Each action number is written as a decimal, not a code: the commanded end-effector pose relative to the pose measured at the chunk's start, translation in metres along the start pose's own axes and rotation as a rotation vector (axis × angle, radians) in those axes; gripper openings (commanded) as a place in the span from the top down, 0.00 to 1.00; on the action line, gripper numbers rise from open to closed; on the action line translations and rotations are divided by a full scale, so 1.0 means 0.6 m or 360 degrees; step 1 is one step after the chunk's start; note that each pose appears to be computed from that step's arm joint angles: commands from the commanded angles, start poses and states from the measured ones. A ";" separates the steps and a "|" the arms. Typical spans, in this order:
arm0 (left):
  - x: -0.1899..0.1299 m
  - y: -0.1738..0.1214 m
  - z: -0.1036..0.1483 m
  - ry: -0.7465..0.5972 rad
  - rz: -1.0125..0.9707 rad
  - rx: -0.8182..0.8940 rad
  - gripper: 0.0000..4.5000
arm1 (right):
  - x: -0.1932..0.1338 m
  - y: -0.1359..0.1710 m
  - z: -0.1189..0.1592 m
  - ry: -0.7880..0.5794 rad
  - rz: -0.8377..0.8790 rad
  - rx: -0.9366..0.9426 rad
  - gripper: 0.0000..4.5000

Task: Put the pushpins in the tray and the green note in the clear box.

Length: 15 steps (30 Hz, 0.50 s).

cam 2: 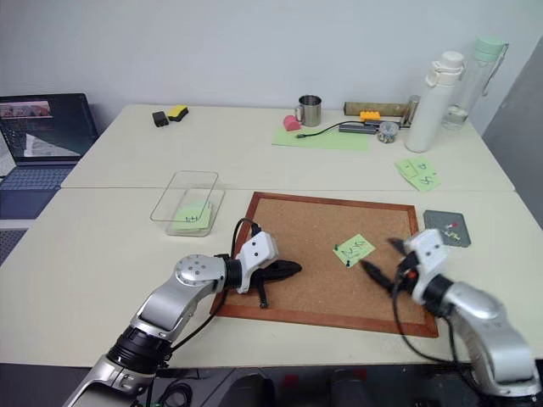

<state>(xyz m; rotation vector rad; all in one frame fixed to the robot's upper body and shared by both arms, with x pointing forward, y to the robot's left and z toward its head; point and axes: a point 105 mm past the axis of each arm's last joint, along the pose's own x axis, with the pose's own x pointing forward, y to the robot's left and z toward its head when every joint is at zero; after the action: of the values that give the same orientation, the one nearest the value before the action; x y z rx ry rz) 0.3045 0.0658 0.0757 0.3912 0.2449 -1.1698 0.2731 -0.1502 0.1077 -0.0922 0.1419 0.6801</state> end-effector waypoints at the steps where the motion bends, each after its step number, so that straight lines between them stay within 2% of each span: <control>1: 0.000 -0.001 -0.015 0.0061 -0.0006 -0.0015 1.00 | 0.024 0.007 0.014 -0.0087 -0.0054 -0.0059 0.02; 8: -0.001 0.000 -0.015 0.0063 -0.0012 -0.0003 1.00 | 0.049 0.015 -0.016 -0.0051 -0.0081 -0.0034 0.02; 11: -0.003 0.000 -0.016 0.0065 -0.0009 -0.0006 1.00 | 0.049 0.017 -0.023 -0.0052 -0.0086 -0.0018 0.12; 15: -0.006 -0.003 -0.019 0.0073 -0.0009 -0.0010 1.00 | 0.049 0.018 -0.026 -0.0059 -0.0093 -0.0012 0.31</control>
<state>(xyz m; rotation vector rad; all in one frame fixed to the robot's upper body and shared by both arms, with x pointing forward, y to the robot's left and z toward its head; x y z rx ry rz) 0.3039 0.0653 0.0759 0.3954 0.2439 -1.1793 0.2863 -0.1273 0.0768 -0.0870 0.1527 0.6233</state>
